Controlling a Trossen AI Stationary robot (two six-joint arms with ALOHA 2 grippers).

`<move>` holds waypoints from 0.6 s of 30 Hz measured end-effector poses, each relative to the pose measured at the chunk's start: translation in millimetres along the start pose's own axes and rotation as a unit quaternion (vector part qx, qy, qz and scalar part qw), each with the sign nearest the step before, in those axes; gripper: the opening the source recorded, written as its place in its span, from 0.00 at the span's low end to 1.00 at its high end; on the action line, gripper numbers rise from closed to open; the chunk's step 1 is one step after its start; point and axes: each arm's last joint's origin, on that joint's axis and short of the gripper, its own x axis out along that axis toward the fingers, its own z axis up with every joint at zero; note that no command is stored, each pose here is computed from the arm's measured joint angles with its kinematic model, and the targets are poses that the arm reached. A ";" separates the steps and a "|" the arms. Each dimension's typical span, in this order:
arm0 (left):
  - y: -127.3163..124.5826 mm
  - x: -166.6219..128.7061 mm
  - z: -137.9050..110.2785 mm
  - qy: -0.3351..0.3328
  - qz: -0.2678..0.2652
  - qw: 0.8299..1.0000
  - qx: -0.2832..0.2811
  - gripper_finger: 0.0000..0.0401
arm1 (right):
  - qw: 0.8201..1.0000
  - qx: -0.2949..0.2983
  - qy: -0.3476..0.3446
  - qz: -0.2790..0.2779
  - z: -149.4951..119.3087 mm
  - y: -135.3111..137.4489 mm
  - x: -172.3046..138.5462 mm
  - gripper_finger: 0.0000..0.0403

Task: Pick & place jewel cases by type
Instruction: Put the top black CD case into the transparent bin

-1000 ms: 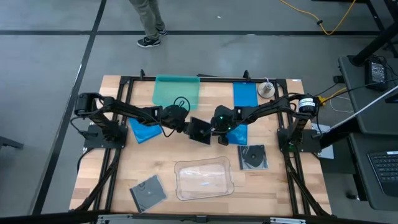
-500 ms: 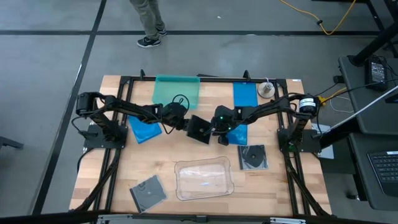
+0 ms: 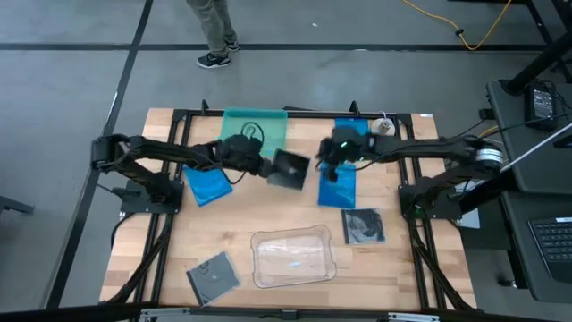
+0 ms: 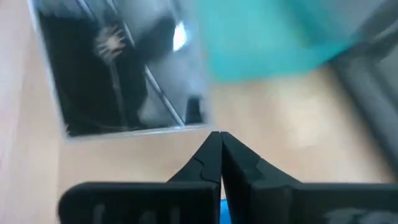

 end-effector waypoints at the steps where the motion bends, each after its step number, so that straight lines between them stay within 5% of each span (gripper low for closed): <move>1: -3.3 -7.5 5.5 -0.013 -0.008 1.000 0.013 0.05 | 1.000 0.007 -0.021 -0.011 4.3 -5.3 -10.6 0.02; 8: -30.5 -70.7 37.4 -0.139 -0.070 0.980 0.123 0.05 | 0.987 0.038 -0.151 -0.046 23.4 -19.4 -78.5 0.02; 18: -62.1 -153.4 45.4 -0.279 -0.097 0.904 0.309 0.05 | 0.959 0.066 -0.273 -0.047 33.5 -17.7 -131.7 0.02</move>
